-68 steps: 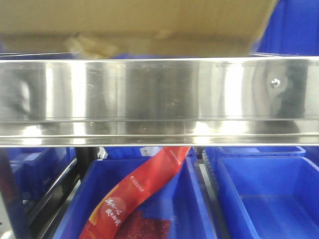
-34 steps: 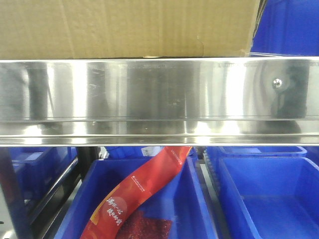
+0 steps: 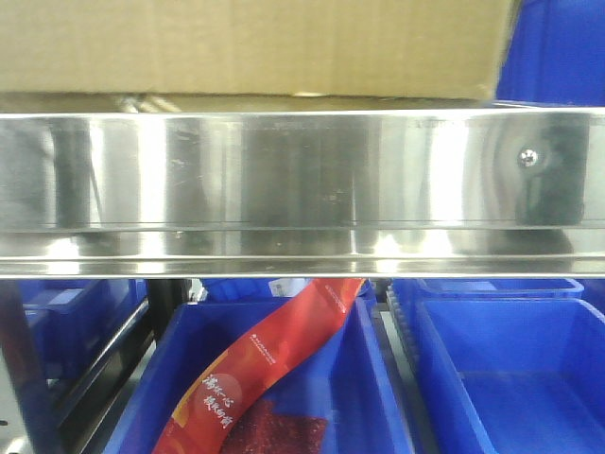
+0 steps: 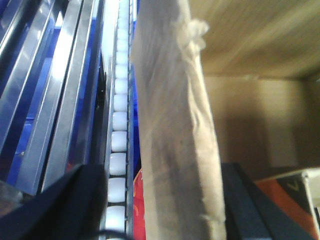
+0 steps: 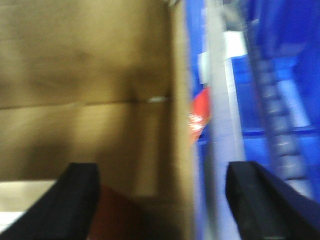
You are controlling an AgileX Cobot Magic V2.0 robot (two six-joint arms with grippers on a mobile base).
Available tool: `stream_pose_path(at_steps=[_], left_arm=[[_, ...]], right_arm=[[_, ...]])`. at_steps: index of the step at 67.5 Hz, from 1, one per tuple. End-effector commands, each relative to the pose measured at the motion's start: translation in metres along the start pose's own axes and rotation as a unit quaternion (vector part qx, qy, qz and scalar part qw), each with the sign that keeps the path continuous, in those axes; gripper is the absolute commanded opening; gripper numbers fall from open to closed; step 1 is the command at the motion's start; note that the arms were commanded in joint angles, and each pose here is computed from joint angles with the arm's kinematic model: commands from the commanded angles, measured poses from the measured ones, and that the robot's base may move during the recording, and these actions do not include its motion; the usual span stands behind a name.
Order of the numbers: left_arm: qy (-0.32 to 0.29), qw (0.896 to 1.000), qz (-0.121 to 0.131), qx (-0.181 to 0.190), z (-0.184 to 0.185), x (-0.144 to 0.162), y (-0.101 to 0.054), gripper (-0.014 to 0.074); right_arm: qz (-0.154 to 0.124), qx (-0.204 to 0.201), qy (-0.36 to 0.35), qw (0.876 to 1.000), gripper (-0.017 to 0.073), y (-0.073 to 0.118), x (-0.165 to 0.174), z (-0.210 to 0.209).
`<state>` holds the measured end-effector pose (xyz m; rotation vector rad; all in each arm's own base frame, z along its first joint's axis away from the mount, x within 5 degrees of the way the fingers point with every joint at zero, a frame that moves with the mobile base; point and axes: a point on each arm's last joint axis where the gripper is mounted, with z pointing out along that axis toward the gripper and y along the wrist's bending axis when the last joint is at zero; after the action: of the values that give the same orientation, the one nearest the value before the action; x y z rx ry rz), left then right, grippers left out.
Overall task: Stack two boxes on right shelf middle
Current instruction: 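Lower the held boxes onto the middle steel shelf level with both grippers, then open both grippers to release the box walls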
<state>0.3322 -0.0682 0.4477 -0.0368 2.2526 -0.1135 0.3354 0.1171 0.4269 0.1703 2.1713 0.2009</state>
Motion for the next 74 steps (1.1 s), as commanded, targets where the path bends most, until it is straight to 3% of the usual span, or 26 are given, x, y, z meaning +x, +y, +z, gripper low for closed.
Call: stream_pose_path(at_steps=[1, 18, 25, 36, 41, 43, 54, 57, 63, 74], left_arm=[[0.002, 1.000, -0.005, 0.007, 0.000, 0.000, -0.001, 0.0361], [-0.005, 1.000, -0.006, 0.009, -0.001, -0.001, -0.002, 0.0361], [-0.016, 1.000, -0.006, 0.012, -0.008, -0.004, -0.003, 0.0318], [-0.052, 0.998, -0.004, 0.028, -0.031, -0.011, -0.007, 0.0030], [-0.062, 0.998, -0.004, 0.030, -0.034, -0.013, -0.007, -0.0108], [-0.062, 0.998, -0.003, 0.030, -0.034, -0.013, -0.007, -0.0109], [-0.052, 0.998, -0.007, 0.034, -0.037, -0.010, -0.008, -0.0109], [-0.060, 0.997, -0.010, 0.046, -0.041, -0.010, -0.009, -0.0109], [-0.093, 0.994, 0.008, 0.064, -0.057, -0.004, -0.011, -0.0109], [-0.167, 0.980, 0.033, 0.105, -0.074, 0.035, -0.014, -0.0109]], right_arm=[[-0.003, 0.020, 0.011, 1.000, 0.0418, -0.006, 0.000, -0.002], [-0.026, 0.012, -0.012, 1.000, 0.0390, -0.003, -0.014, -0.015], [-0.020, 0.011, -0.012, 1.000, 0.0339, -0.004, -0.017, -0.025], [-0.012, 0.001, -0.030, 0.999, 0.0073, -0.008, -0.023, -0.050], [-0.011, 0.003, -0.027, 1.000, -0.0102, -0.009, -0.023, -0.052], [-0.012, 0.006, -0.026, 1.000, -0.0163, -0.009, -0.022, -0.052], [-0.019, 0.011, -0.017, 1.000, -0.0168, -0.011, -0.021, -0.054], [-0.042, 0.006, -0.021, 0.999, -0.0168, -0.009, -0.020, -0.056], [-0.082, -0.005, -0.039, 0.996, -0.0168, -0.009, -0.015, -0.057], [-0.106, -0.058, -0.104, 0.987, -0.0168, -0.018, 0.014, -0.064]])
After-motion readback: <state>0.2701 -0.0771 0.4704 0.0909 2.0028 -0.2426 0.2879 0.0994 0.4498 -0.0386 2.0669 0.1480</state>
